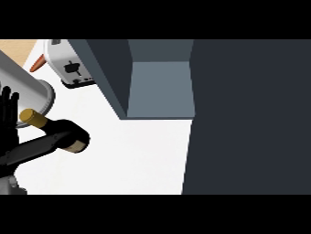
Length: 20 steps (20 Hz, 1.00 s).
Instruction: Pick up the wine, place it into the cabinet and close the cabinet
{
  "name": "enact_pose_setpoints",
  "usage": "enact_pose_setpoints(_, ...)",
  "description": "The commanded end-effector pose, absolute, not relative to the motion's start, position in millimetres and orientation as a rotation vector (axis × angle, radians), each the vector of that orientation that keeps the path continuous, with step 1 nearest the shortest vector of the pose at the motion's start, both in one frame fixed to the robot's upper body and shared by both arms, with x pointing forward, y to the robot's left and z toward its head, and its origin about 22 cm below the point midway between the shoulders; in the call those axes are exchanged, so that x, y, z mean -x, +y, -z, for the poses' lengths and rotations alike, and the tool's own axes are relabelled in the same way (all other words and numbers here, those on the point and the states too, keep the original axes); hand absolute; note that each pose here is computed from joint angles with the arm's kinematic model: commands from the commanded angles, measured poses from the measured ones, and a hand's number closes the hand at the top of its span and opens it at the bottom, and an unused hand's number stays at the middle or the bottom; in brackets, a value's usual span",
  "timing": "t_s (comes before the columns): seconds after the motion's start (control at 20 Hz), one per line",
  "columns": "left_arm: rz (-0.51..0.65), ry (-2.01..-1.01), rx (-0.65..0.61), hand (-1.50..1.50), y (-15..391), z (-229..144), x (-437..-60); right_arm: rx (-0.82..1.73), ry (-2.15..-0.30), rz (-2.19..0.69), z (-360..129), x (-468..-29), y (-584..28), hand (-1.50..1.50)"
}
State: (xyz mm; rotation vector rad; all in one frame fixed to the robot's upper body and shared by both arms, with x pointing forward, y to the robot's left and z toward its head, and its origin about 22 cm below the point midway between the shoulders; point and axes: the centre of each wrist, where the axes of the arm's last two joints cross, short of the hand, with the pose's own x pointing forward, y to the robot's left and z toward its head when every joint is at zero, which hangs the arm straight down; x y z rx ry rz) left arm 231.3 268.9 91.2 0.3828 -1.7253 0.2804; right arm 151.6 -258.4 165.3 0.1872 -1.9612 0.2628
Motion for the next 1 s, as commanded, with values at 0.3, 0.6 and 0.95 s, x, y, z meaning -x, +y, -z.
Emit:
enact_pose_setpoints(0.3, -0.301, -1.68, -0.396, -1.5, 298.5, -27.8, -225.5, -0.321, -1.977, -0.255, -178.1, -125.4, -257.5, -1.5)
enact_pose_setpoints(0.6, -0.316, -1.66, -0.409, -1.5, 317.7, -2.2, -227.4, -0.328, -1.98, -0.271, -185.6, -131.0, -256.4, -1.5)
enact_pose_setpoints(0.95, -0.324, -1.616, -0.424, -1.5, 350.8, 12.5, -210.9, -0.317, -1.977, -0.249, -164.8, -116.0, -247.2, -1.5)
